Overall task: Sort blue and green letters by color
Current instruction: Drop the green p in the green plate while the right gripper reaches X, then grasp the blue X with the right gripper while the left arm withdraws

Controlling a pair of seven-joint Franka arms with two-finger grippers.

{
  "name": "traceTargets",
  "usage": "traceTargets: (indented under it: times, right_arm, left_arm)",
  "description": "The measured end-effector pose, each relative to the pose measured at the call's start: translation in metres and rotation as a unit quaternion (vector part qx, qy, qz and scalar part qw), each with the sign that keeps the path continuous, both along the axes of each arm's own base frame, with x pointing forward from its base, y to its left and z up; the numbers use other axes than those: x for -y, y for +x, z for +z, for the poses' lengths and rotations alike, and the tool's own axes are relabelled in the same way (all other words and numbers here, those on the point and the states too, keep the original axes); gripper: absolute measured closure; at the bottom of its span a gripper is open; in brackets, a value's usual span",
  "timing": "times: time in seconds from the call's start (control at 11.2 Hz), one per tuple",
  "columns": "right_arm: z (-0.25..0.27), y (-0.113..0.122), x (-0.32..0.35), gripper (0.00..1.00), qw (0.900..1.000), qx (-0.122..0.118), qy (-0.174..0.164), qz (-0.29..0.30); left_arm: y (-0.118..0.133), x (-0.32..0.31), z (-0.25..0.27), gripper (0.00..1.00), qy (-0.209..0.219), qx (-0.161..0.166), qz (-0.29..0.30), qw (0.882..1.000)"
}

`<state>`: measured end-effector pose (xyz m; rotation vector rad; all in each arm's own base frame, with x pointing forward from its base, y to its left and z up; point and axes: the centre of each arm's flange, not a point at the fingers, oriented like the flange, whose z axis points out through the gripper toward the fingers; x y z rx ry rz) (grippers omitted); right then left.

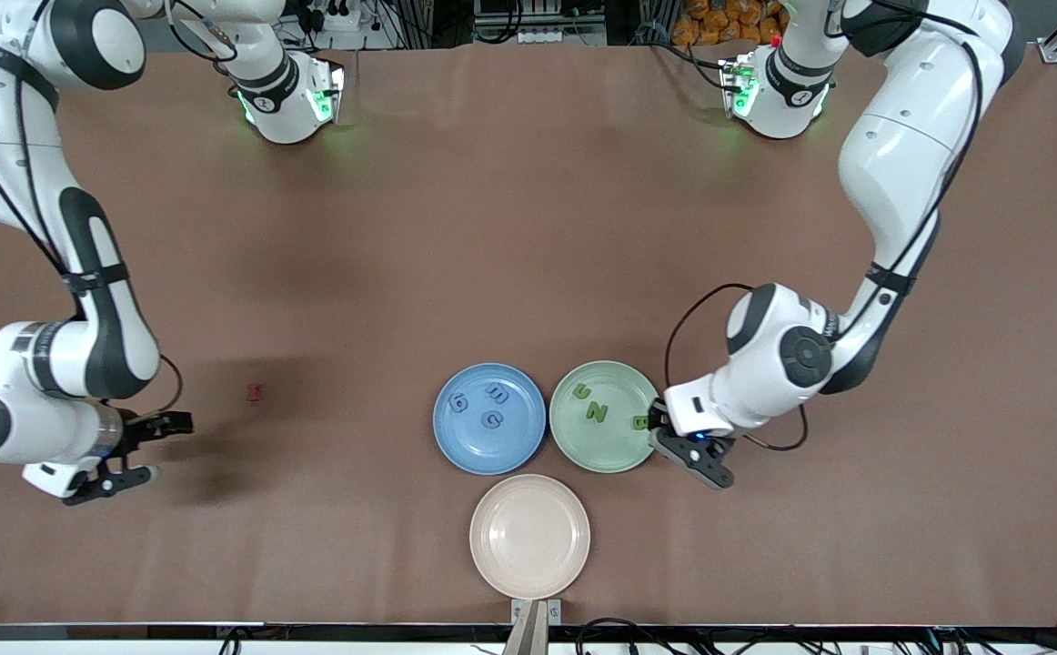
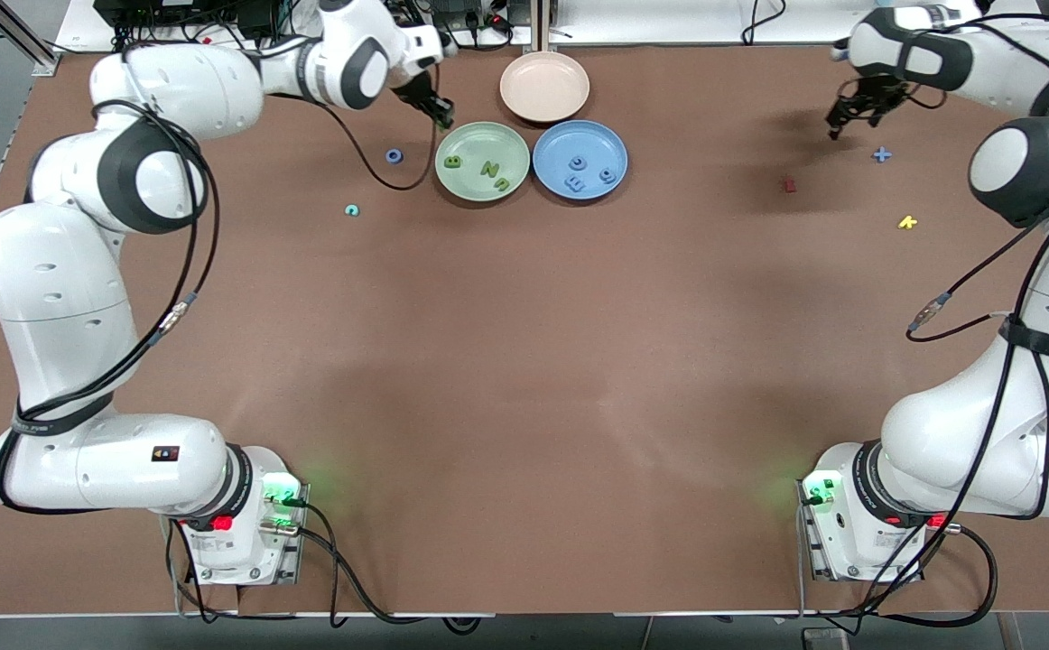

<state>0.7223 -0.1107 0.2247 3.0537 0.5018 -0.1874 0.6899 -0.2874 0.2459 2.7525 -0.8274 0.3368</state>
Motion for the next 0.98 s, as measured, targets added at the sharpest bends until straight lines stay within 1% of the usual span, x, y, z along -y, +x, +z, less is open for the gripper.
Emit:
traceTargets:
  times: [0.09,0.18,0.45,0.53,0.62,0.71,0.8,0.89,0.98]
  right_arm:
    - [0.0,-0.003,0.02,0.0,1.0,-0.002,0.0,0.021]
    - [0.0,-0.005,0.031,0.0,0.999,-0.004,0.002,0.041]
    - [-0.019,-0.019,0.049,0.0,0.996,-0.02,0.014,0.087]
    - [-0.028,-0.023,0.054,0.0,0.993,-0.016,0.018,0.114]
    - [-0.035,-0.026,0.059,0.0,0.988,-0.004,0.021,0.152]
    - [-0.041,-0.028,0.065,0.0,0.983,0.011,0.021,0.18]
    - [-0.046,-0.031,0.071,0.0,0.981,0.021,0.021,0.191]
    - [-0.05,-0.034,0.075,0.0,0.981,0.024,0.022,0.194]
    - [-0.053,-0.037,0.078,0.0,0.981,0.023,0.023,0.194]
  left_arm:
    - [-0.01,0.021,-0.002,0.73,-0.002,-0.017,0.027,0.999]
    - [-0.019,0.039,-0.005,0.73,0.001,-0.027,0.045,0.999]
    - [-0.043,0.08,-0.021,0.73,0.023,-0.044,0.095,0.994]
    - [-0.049,0.089,-0.024,0.71,0.03,-0.044,0.103,0.993]
    - [-0.05,0.093,-0.021,0.59,0.033,-0.039,0.107,0.993]
    - [-0.045,0.088,-0.01,0.46,0.033,-0.03,0.111,0.993]
    - [-0.04,0.08,0.007,0.34,0.039,-0.027,0.117,0.992]
    - [-0.035,0.069,0.029,0.21,0.052,-0.027,0.122,0.991]
    - [-0.03,0.052,0.057,0.1,0.072,-0.027,0.132,0.988]
